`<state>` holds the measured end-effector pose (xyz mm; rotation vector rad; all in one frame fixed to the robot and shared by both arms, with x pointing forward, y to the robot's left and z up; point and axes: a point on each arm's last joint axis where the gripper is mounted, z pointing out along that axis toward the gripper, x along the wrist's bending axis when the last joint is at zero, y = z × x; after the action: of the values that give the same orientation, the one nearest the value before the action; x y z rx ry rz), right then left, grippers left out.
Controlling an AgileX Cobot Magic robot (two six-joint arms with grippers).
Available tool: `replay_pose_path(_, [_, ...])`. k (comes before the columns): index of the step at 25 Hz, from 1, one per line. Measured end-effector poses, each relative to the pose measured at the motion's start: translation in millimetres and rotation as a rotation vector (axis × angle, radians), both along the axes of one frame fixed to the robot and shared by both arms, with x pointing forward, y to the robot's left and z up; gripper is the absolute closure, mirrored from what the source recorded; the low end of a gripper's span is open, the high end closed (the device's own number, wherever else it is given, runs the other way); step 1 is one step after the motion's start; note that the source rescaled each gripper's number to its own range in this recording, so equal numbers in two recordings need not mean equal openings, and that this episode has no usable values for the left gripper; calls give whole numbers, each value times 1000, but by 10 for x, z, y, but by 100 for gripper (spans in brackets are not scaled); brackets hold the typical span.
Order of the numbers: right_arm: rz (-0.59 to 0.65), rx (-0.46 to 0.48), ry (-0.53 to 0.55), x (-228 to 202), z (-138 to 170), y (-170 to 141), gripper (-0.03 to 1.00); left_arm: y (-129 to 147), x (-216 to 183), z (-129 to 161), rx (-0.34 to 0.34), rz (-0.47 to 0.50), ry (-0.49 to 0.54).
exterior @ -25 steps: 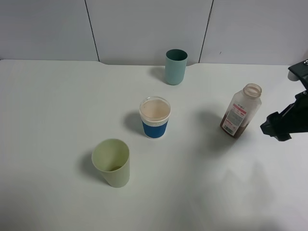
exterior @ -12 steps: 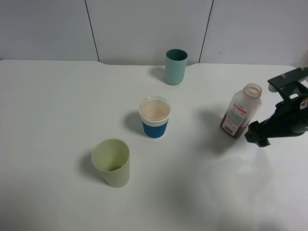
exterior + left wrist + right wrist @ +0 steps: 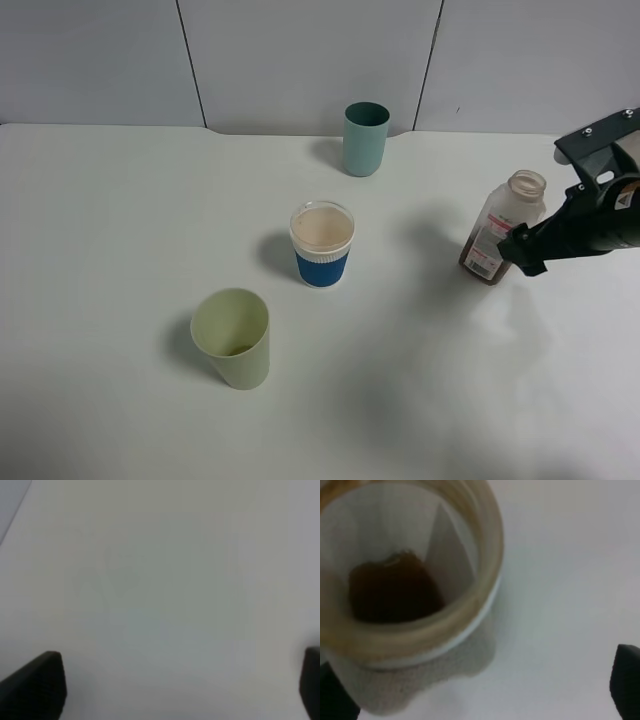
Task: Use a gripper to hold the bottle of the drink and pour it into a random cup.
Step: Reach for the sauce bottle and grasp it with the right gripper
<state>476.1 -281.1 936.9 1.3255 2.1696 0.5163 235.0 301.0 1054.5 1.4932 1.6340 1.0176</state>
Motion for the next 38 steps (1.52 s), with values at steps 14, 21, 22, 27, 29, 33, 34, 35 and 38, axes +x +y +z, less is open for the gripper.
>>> replay_pose_path(14, [222,43,-124,-137,-484,147,-3,0,0,0,0,0,0])
replay_pose_path(21, [308,126,-213,-215,-560,246,-3,0,0,0,0,0,0])
replay_pose_path(22, [297,127,-213,-212,-562,241,-3,0,0,0,0,0,0])
replay_pose_path(27, [266,137,-230,-195,-548,230,-3,0,0,0,0,0,0])
replay_pose_path(29, [265,142,-240,-190,-540,232,-3,0,0,0,0,0,0])
replay_pose_path(33, [257,162,-260,-179,-522,240,-3,0,0,0,0,0,0])
replay_pose_path(34, [251,165,-262,-177,-520,238,-3,0,0,0,0,0,0])
replay_pose_path(35, [239,169,-263,-174,-519,234,-3,0,0,0,0,0,0])
replay_pose_path(38, [211,179,-269,-165,-513,222,0,0,0,0,0,0,0])
